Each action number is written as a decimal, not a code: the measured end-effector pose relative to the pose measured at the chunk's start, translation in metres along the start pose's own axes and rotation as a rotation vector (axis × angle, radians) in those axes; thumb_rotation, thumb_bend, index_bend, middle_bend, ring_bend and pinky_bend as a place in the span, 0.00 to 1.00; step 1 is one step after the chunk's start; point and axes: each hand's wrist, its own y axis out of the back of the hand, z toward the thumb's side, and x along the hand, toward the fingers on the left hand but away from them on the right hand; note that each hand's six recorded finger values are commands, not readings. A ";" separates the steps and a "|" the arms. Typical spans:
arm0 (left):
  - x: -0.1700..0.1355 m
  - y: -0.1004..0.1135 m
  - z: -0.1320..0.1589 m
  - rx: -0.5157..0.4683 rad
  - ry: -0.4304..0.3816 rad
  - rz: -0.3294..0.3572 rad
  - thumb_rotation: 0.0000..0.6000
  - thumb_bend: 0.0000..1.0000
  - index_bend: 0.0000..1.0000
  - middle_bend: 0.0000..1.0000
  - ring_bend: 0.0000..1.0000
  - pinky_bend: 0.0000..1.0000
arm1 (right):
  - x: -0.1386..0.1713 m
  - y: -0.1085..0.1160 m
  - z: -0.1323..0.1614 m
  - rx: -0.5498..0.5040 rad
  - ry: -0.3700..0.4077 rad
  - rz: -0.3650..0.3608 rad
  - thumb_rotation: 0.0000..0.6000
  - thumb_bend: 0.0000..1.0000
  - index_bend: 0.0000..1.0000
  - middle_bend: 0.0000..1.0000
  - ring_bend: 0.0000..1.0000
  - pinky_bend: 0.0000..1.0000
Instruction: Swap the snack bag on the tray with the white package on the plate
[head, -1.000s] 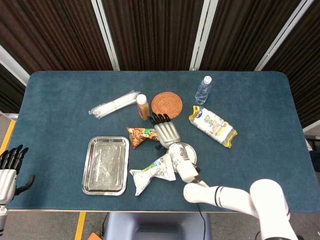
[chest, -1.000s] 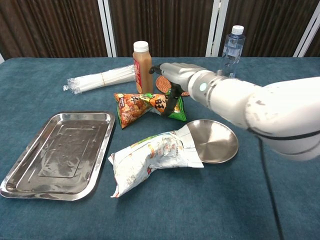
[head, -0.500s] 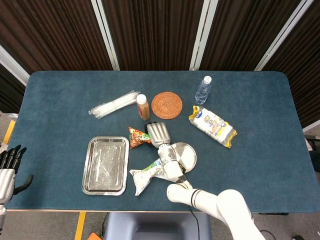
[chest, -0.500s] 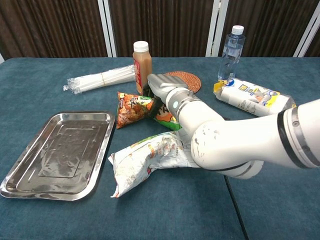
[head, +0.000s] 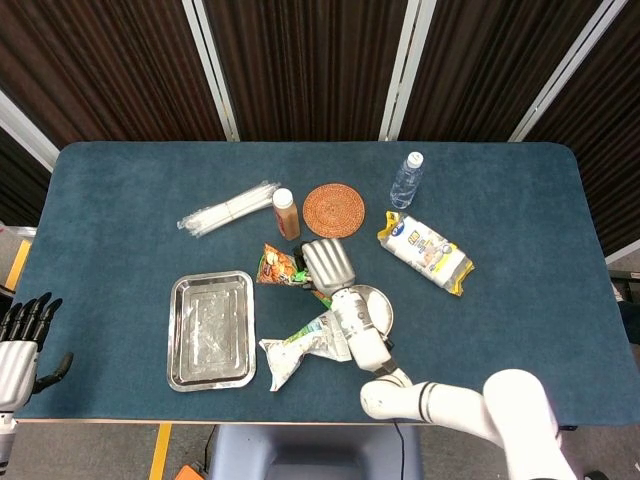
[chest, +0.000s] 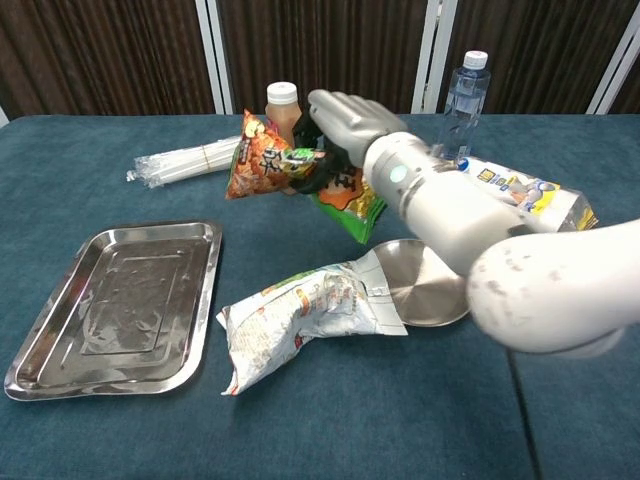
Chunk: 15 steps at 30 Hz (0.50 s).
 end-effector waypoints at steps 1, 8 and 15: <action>0.000 -0.001 0.002 0.003 -0.005 -0.003 1.00 0.35 0.00 0.00 0.00 0.03 | 0.008 0.009 -0.008 -0.004 0.000 0.000 1.00 0.40 0.82 0.70 0.70 0.83; -0.002 -0.004 0.015 0.005 -0.044 -0.007 1.00 0.35 0.00 0.00 0.00 0.03 | 0.068 0.040 -0.084 0.031 -0.087 0.042 1.00 0.40 0.82 0.70 0.70 0.83; -0.003 -0.005 0.018 0.002 -0.059 -0.013 1.00 0.35 0.00 0.00 0.00 0.03 | 0.091 0.019 -0.115 -0.053 -0.140 0.106 1.00 0.40 0.81 0.70 0.70 0.83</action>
